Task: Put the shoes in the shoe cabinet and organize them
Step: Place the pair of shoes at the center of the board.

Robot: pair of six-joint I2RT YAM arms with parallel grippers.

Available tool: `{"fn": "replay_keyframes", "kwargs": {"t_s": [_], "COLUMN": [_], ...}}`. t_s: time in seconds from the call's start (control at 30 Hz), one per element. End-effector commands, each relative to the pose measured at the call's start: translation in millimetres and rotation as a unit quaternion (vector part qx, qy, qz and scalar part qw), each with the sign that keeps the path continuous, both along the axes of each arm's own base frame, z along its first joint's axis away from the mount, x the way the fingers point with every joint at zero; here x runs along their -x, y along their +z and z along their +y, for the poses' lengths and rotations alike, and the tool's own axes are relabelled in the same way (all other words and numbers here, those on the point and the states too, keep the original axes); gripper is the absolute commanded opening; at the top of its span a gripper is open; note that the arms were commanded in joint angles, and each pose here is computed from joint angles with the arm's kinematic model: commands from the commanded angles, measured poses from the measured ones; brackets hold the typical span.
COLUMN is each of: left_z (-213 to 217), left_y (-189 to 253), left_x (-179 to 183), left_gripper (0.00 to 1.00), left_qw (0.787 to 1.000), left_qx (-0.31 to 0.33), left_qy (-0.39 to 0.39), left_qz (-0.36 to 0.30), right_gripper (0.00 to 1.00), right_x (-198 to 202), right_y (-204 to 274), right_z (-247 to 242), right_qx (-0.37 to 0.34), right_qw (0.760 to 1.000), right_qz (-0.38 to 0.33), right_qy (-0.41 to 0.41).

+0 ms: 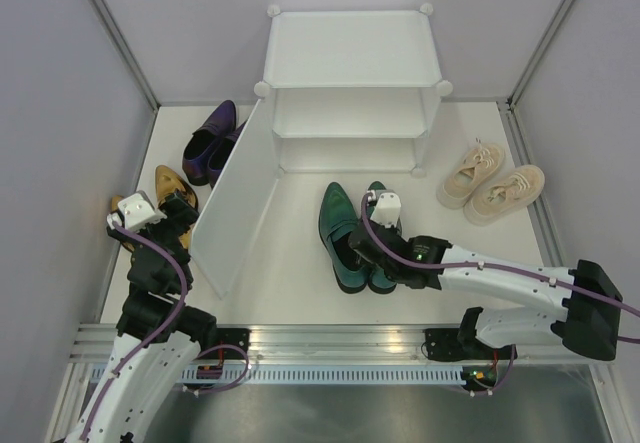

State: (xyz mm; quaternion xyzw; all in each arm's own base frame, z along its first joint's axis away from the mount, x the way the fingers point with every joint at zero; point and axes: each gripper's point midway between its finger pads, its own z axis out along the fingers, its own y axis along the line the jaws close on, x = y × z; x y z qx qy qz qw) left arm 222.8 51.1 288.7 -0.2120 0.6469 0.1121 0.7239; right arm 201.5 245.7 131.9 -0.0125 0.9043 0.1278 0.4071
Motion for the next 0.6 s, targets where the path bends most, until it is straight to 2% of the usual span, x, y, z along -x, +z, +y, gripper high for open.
{"fn": "replay_keyframes", "kwargs": {"t_s": [0.0, 0.43, 0.57], "left_z": [-1, -1, -1], "left_y": [16, 17, 17], "left_x": [3, 4, 4], "left_gripper": [0.94, 0.94, 0.94], "left_qw": [0.999, 0.999, 0.999], "left_qx": [0.02, 0.022, 0.022], "left_qy": [-0.005, -0.006, -0.006], "left_qz": [-0.027, -0.03, -0.03], "right_gripper": [0.35, 0.34, 0.3], "right_x": [-1, 2, -3], "right_y": [-11, -51, -57], "right_z": [-3, 12, 18], "right_qx": [0.012, 0.025, 0.018], "right_qw": [1.0, 0.999, 0.999], "right_qz": [-0.001, 0.033, 0.041], "right_qy": [-0.009, 0.009, 0.01]}}
